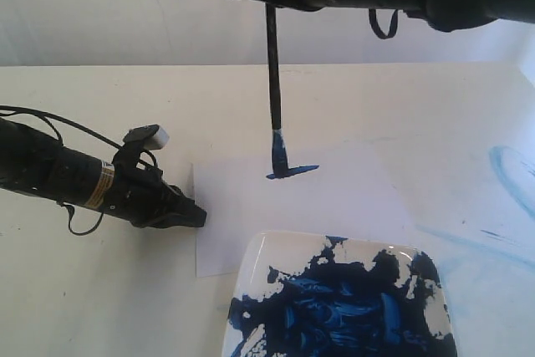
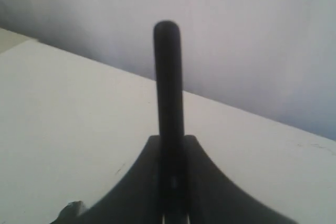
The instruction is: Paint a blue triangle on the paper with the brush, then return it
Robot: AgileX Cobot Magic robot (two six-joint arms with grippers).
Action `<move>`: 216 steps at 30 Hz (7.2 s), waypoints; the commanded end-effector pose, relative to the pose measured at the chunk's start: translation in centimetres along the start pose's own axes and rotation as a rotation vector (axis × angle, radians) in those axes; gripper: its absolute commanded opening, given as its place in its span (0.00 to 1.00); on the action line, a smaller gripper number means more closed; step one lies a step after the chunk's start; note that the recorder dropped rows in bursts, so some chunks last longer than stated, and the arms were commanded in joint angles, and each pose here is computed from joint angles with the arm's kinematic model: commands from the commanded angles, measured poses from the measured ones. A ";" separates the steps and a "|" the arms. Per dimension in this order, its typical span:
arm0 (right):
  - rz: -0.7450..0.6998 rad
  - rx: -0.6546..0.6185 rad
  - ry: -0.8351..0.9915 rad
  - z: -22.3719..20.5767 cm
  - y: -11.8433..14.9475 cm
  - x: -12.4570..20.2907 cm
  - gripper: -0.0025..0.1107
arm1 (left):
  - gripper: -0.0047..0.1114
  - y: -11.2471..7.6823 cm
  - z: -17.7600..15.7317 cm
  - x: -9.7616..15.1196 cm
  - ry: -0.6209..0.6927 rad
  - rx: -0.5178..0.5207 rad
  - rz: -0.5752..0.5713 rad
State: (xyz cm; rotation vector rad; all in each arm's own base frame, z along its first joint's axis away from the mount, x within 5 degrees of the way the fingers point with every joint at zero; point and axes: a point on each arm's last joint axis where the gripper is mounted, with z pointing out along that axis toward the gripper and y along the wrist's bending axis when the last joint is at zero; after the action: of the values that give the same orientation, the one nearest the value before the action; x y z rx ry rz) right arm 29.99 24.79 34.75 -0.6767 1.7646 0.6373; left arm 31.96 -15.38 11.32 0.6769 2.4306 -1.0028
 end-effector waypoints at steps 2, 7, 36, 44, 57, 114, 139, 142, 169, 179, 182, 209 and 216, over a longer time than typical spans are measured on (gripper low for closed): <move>0.069 -0.101 0.011 -0.1 -0.2 0.2 0.02 | 0.04 0.3 0.1 0.2 0.013 -0.036 0.018; 0.079 -0.187 -0.040 -0.3 0.0 -0.3 0.02 | 0.04 0.3 0.1 0.2 0.013 -0.036 0.018; 0.151 0.162 0.012 5.8 -4.4 2.8 0.02 | 0.04 0.3 0.1 0.2 0.013 -0.036 0.018; 0.159 0.155 0.028 7.8 -4.8 3.7 0.02 | 0.04 0.3 0.1 0.2 0.013 -0.036 0.018; 0.160 0.160 0.034 8.3 -5.0 4.0 0.02 | 0.04 0.3 0.1 0.2 0.013 -0.036 0.018; 0.341 0.153 0.006 4.5 -5.2 4.0 0.02 | 0.04 0.3 0.1 0.2 0.013 -0.036 0.018; -0.098 -0.547 -0.095 2.0 -6.8 3.6 0.02 | 0.04 0.3 0.1 0.2 0.013 -0.036 0.018; -0.112 -0.532 -0.077 2.3 -7.0 4.1 0.02 | 0.04 0.3 0.1 0.2 0.013 -0.036 0.018; 0.183 0.200 -0.178 5.2 -0.9 3.7 0.02 | 0.04 0.3 0.1 0.2 0.013 -0.039 0.018; 0.151 0.515 -0.196 3.3 0.7 5.8 0.02 | 0.04 0.3 0.1 0.2 0.013 -0.039 0.018; 0.177 0.566 -0.216 3.2 0.6 6.0 0.02 | 0.04 0.3 0.1 0.2 0.013 -0.039 0.018; 0.230 0.590 -0.215 4.3 0.3 7.6 0.02 | 0.04 0.3 0.1 0.2 0.013 -0.039 0.018; 0.227 0.606 -0.231 4.2 0.2 7.5 0.02 | 0.04 0.3 0.1 0.2 0.013 -0.039 0.018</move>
State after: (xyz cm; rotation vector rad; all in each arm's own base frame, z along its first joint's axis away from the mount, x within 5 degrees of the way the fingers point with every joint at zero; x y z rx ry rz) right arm 30.82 27.02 26.42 0.0215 1.7191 0.3018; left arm 31.97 -15.37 11.31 0.6787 2.4300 -0.9996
